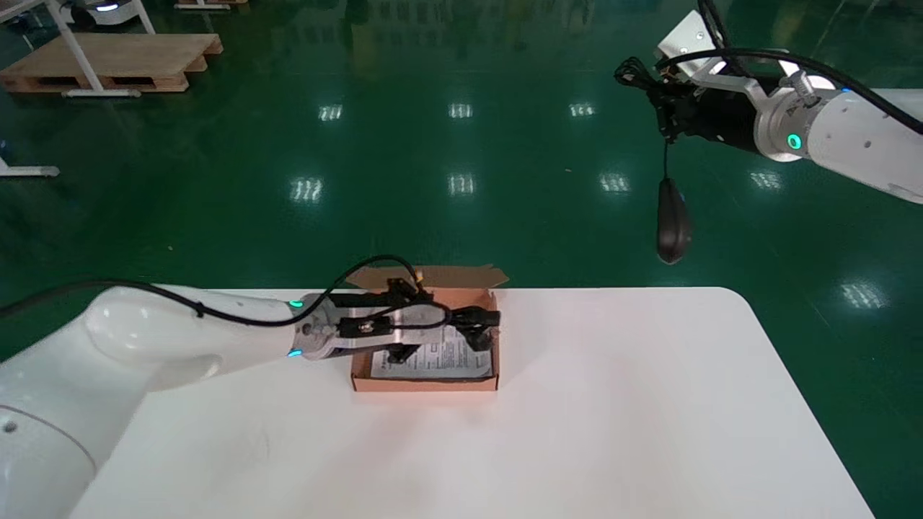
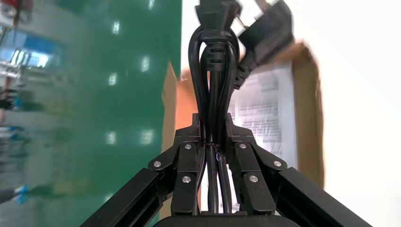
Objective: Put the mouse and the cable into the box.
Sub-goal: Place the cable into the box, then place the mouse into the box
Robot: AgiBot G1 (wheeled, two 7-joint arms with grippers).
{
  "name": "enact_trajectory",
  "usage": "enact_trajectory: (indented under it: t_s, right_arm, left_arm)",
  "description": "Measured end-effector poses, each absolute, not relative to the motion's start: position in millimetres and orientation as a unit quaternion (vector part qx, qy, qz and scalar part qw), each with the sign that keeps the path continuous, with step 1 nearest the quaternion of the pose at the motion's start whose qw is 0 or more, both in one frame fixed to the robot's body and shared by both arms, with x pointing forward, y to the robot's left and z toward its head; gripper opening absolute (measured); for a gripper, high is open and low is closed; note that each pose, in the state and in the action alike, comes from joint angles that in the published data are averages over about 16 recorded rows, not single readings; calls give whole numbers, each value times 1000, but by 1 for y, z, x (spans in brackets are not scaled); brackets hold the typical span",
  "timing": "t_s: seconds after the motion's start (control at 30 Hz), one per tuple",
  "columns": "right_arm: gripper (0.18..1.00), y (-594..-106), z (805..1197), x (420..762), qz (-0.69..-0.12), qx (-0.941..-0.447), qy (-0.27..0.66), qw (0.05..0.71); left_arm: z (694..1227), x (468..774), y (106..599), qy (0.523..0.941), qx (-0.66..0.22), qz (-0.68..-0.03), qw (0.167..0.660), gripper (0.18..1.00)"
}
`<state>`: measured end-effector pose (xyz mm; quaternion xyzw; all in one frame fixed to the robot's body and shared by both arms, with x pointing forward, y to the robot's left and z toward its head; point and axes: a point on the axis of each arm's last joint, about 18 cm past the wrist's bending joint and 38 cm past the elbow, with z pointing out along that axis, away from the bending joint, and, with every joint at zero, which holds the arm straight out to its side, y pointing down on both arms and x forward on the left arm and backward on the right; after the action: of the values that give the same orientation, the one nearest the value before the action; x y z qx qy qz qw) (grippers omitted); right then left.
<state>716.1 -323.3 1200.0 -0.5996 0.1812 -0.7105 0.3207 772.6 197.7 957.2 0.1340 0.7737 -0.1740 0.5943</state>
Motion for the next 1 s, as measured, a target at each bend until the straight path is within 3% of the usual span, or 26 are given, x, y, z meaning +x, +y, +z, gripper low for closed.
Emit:
enact_trajectory:
  t_s: [0.3,0.63,1.0]
  right_arm:
    - [231,-323,1201,716,-711,-599,181,321]
    - [231,-324,1201,716,-711,-599,182,321]
    - [231,-323,1200,716,-711,-600,180,320]
  left_arm:
    - [924,782,177,744,164,-114,638,269]
    - [908,782,169,745,163,-115,637,271]
    - [909,781,173,745,162,-115,637,332]
